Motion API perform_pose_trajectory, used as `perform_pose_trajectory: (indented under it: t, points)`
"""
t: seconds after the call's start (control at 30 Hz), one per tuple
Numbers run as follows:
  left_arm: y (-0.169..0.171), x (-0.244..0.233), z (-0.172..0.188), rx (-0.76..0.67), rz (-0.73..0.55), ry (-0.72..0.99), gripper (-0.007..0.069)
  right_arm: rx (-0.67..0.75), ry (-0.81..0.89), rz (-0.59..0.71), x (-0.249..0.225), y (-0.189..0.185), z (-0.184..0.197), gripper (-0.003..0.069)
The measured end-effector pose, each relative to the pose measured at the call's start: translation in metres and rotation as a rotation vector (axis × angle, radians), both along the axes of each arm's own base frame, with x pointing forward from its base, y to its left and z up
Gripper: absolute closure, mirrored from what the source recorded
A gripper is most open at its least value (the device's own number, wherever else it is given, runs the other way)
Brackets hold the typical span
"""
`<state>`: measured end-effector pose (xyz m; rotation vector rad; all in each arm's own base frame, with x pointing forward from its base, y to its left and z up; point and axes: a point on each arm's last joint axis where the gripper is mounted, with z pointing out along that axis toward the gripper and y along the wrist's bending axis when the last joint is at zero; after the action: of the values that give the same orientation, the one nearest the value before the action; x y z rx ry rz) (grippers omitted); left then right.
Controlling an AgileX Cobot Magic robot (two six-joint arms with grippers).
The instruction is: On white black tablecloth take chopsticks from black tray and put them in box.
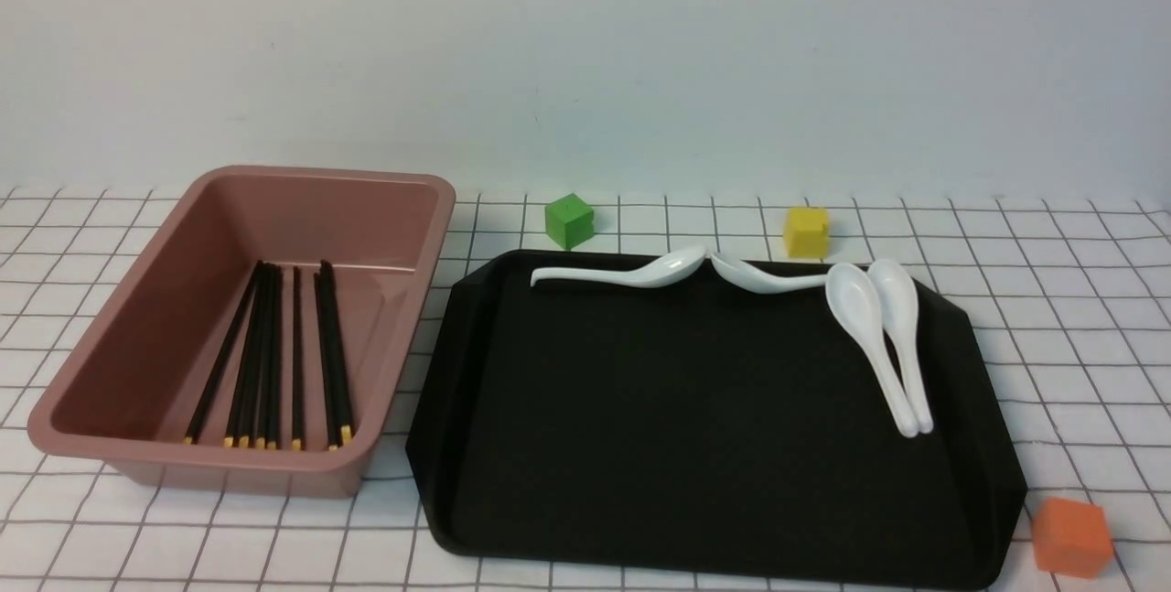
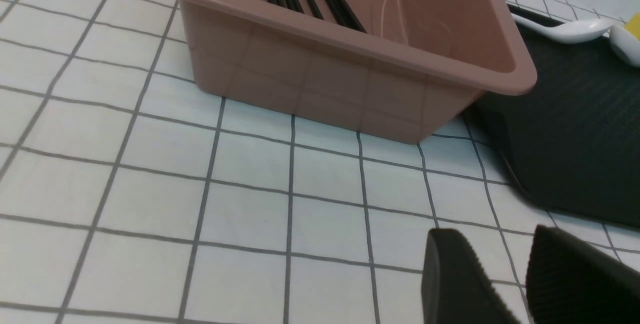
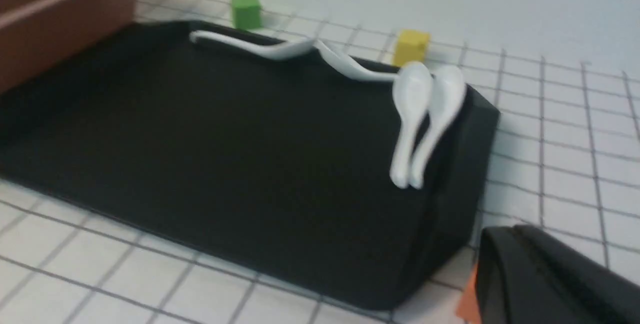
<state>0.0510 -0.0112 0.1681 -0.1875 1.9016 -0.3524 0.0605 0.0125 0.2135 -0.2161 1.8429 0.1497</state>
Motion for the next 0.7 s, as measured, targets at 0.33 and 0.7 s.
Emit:
perform_pose_trajectory:
  t: [0.33, 0.7]
  points:
    - [0.0, 0.0, 0.0, 0.0, 0.0, 0.0, 0.0386, 0.017, 0.023, -0.132, -0.009, -0.007, -0.039, 0.0634]
    - [0.0, 0.0, 0.0, 0.0, 0.0, 0.0, 0.0386, 0.021, 0.021, -0.138, -0.009, -0.007, -0.038, 0.0615]
